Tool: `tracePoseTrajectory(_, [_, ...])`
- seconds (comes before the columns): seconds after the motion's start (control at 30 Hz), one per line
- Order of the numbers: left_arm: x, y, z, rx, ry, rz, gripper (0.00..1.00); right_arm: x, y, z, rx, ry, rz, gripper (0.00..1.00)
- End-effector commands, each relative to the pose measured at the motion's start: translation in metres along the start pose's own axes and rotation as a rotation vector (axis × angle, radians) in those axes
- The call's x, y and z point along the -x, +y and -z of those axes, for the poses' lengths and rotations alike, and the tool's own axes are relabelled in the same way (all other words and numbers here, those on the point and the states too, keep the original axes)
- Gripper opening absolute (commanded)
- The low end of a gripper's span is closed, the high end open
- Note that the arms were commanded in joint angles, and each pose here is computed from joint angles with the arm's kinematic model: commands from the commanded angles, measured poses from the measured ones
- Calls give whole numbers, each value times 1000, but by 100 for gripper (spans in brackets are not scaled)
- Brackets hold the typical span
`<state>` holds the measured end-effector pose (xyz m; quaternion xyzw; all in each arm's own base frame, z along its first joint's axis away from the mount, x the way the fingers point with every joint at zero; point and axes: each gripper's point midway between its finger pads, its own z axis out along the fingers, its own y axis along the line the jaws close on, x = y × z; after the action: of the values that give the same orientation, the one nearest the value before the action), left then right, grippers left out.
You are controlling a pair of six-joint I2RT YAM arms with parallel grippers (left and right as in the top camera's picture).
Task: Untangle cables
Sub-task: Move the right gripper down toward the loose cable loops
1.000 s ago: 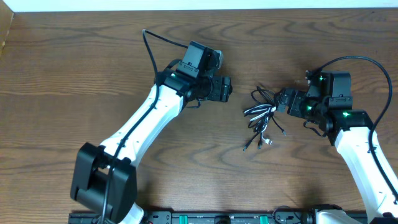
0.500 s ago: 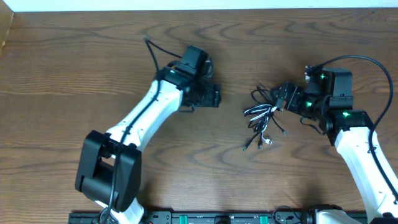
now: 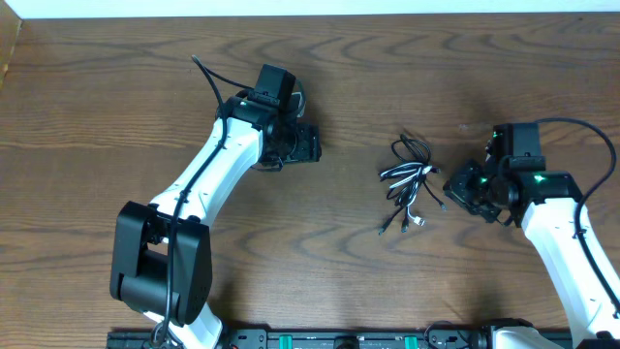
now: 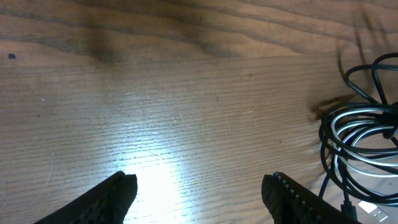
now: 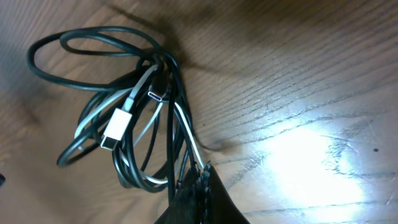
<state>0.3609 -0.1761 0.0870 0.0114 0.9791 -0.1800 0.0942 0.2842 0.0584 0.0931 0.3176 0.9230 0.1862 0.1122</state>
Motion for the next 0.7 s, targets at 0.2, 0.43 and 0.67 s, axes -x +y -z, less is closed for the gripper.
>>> tracePoseTrajectory(0.2, [-5, 4, -1, 11, 17, -9, 70, -22, 8, -39, -50, 0, -94, 1])
tracePoseTrajectory(0.43, [-4, 4, -1, 13, 13, -17, 70, -19, 93, -79, 208, -66, 45, 1])
tracePoseTrajectory(0.67, [-3, 4, -1, 12, 11, -24, 70, -19, 147, -111, 354, -185, 149, 1])
